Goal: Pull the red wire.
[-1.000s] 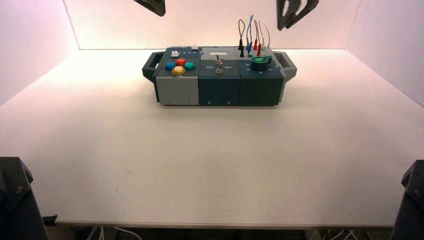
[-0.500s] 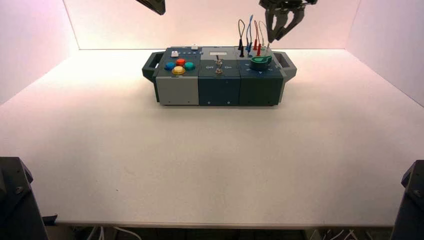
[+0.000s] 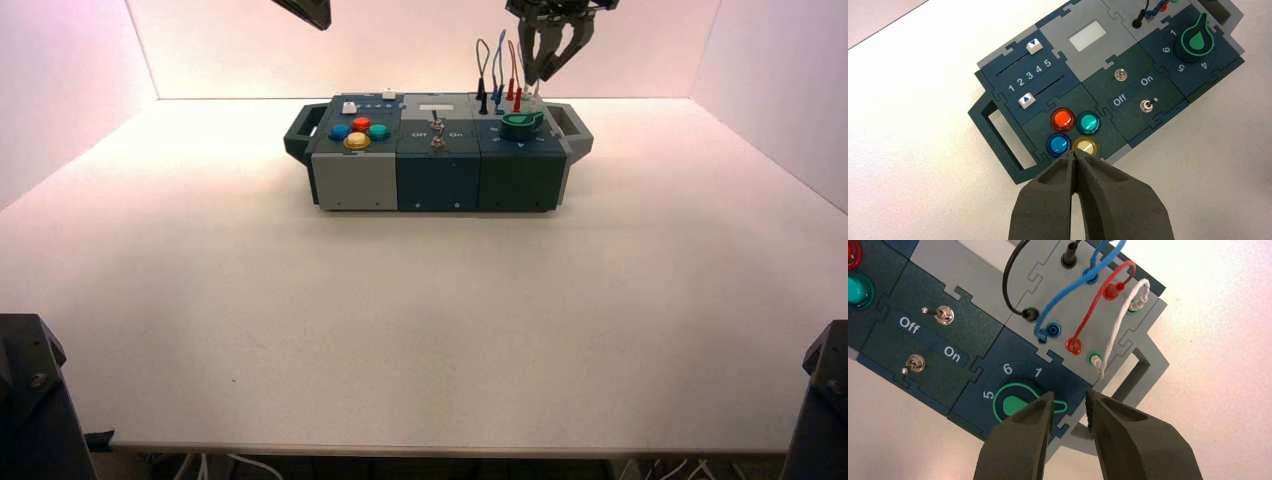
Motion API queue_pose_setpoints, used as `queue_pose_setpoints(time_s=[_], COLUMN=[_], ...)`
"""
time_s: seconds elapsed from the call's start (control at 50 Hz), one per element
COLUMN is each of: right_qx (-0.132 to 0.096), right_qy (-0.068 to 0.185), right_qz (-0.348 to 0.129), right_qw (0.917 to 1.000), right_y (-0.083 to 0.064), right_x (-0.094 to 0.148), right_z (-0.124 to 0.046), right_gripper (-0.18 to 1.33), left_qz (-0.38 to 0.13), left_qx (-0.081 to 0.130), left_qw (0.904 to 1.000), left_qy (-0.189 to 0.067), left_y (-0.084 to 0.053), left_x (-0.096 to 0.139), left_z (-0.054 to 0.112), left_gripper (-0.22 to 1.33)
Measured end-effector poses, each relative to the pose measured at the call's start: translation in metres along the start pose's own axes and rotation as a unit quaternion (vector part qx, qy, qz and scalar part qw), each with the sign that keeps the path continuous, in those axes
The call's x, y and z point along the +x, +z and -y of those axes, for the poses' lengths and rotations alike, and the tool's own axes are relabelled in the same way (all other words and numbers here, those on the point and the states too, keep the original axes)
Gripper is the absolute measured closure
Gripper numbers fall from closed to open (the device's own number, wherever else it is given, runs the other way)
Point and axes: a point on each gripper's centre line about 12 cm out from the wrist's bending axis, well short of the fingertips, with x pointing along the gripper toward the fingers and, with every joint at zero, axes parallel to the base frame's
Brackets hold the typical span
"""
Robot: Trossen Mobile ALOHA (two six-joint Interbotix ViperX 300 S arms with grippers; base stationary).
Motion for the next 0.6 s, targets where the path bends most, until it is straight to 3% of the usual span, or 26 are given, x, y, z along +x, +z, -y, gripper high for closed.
queue_pose_setpoints(time_s=[0.3,0.6], right_qx=[-0.001,-0.002], right_qy=[-0.001,0.004], right_qz=[0.004,-0.01], right_qw=[1.0,0.9999], right_y=[0.017,0.025], right_x=[0.003,0.015], right_z=[0.005,0.007], right_gripper=[0.41,0.41], left_qz=[-0.005,-0.008], left_qx=[-0.001,0.0], left_qw=[1.0,1.0], left_qy=[-0.001,-0.001], left_y=[-0.002,-0.002], left_x=[0.004,0.004], left_z=[0.0,-0.001], left_gripper=[1.28,1.28])
